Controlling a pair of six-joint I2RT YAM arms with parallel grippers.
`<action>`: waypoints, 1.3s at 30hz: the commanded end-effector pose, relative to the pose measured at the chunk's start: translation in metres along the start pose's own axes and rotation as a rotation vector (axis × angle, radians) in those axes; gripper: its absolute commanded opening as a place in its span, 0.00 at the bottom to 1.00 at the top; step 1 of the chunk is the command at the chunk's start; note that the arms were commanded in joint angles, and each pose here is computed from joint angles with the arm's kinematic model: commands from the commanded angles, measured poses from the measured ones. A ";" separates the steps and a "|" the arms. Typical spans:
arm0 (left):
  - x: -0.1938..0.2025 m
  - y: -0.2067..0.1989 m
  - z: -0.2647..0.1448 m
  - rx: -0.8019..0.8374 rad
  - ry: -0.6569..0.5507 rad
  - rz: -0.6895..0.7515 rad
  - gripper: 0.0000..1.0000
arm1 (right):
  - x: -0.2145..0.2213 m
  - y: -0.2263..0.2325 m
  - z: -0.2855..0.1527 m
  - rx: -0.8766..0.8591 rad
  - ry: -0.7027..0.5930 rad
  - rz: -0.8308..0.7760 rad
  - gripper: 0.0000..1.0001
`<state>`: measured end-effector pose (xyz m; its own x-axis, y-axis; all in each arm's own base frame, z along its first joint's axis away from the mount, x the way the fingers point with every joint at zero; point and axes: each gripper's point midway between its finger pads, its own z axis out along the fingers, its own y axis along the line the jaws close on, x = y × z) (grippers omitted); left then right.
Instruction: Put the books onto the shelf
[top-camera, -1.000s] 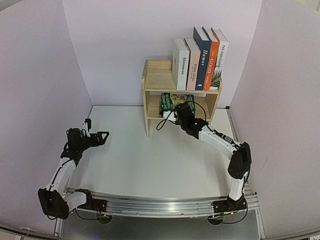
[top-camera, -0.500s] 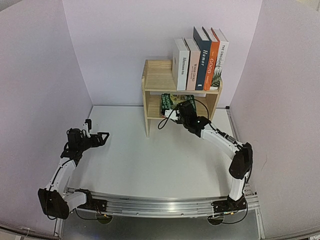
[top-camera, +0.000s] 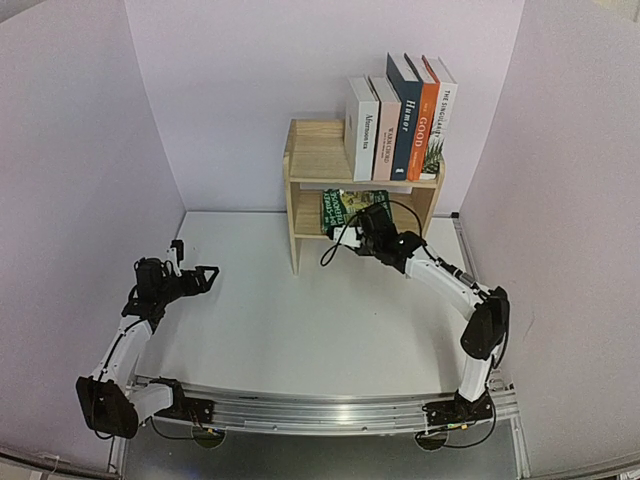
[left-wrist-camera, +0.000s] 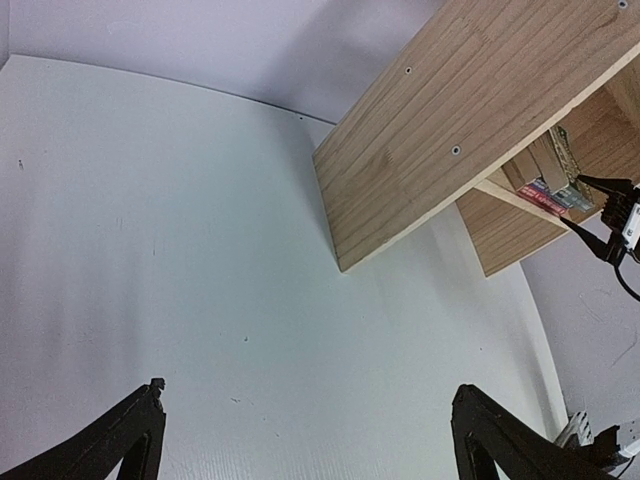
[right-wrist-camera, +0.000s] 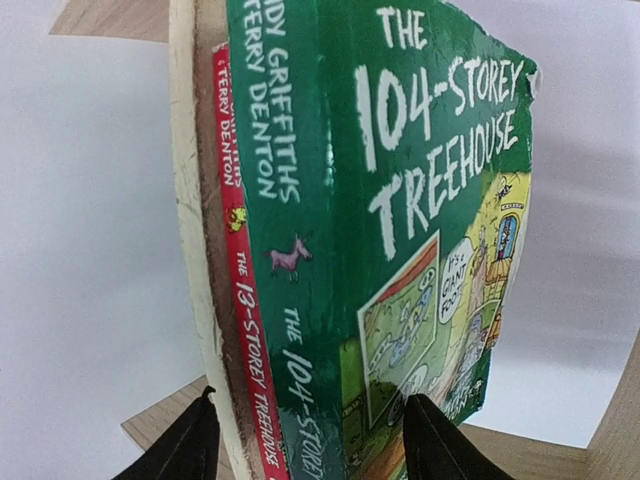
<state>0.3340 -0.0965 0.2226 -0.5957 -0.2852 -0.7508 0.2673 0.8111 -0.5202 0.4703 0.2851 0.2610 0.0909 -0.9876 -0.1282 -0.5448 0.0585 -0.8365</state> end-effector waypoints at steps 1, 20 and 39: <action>-0.003 -0.004 -0.004 0.011 -0.022 0.028 1.00 | -0.004 -0.033 -0.034 0.046 -0.079 0.077 0.59; -0.007 -0.003 -0.004 0.001 -0.031 0.058 1.00 | -0.009 -0.043 -0.003 0.037 -0.094 0.113 0.45; -0.008 -0.004 -0.004 0.003 -0.026 0.061 1.00 | 0.001 -0.045 0.002 0.040 -0.068 0.110 0.43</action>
<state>0.3325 -0.0961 0.2163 -0.5983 -0.2636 -0.7567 0.2745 0.8198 -0.5026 0.4887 0.2832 0.2769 0.0948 -0.9710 -0.2196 -0.5621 0.1299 -0.8168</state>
